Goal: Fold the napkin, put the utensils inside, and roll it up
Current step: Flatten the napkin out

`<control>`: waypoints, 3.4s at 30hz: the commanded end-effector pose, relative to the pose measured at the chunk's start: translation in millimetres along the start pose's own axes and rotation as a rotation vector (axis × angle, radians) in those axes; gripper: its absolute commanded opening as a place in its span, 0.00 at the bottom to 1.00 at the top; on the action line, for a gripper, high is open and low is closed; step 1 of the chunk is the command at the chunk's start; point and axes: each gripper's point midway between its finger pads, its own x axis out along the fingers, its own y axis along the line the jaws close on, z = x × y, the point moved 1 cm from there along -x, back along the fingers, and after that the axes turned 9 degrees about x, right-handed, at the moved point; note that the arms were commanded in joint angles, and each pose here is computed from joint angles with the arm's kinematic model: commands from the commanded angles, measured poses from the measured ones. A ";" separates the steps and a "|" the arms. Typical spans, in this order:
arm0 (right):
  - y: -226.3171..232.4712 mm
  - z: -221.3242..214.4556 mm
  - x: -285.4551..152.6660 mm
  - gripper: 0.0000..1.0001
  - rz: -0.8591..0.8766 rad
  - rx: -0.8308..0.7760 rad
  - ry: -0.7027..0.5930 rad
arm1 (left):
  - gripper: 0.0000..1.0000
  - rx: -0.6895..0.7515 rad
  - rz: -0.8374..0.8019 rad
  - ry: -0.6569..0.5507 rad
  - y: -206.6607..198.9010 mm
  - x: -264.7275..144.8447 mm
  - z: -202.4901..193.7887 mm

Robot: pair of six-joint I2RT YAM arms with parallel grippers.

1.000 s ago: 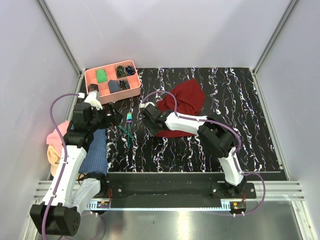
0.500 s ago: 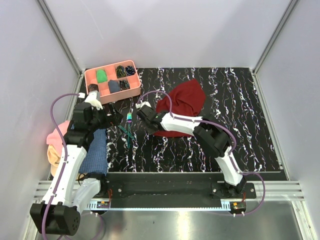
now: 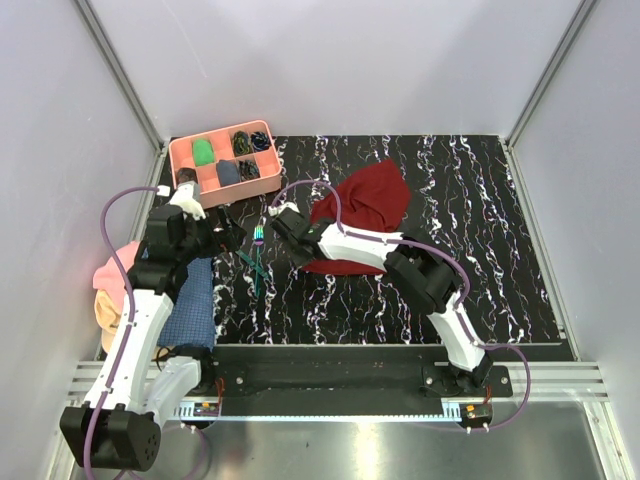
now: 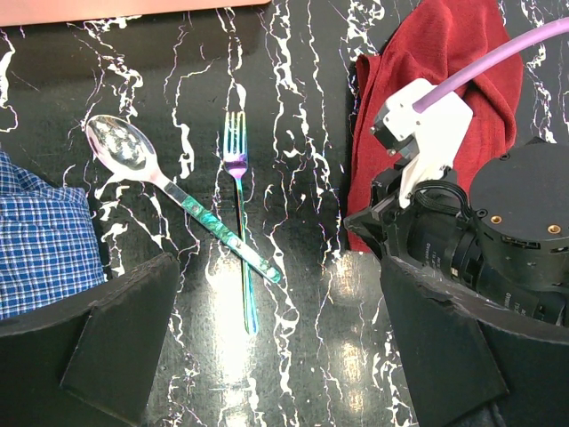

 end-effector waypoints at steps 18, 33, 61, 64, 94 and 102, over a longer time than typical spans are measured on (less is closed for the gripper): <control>-123.7 41.3 -126.2 0.00 -0.073 0.305 -0.226 | 0.90 -0.078 -0.086 0.040 -70.0 51.2 -42.2; -211.4 -28.6 -149.7 0.00 -0.208 0.483 -0.221 | 0.58 0.034 -0.057 0.276 -116.2 127.8 -110.5; -214.9 -29.9 -148.5 0.00 -0.187 0.500 -0.232 | 0.35 0.091 0.119 0.426 -97.6 145.3 -178.3; -215.3 -29.4 -147.5 0.00 -0.182 0.502 -0.231 | 0.36 0.133 0.170 0.442 -94.5 143.6 -186.0; -248.0 20.5 -209.2 0.00 -0.219 0.499 -0.358 | 0.00 0.032 0.105 0.088 -133.4 85.8 -56.1; -281.1 63.8 -293.7 0.00 -0.345 0.479 -0.515 | 0.00 -0.043 0.011 -0.097 -138.4 35.5 30.9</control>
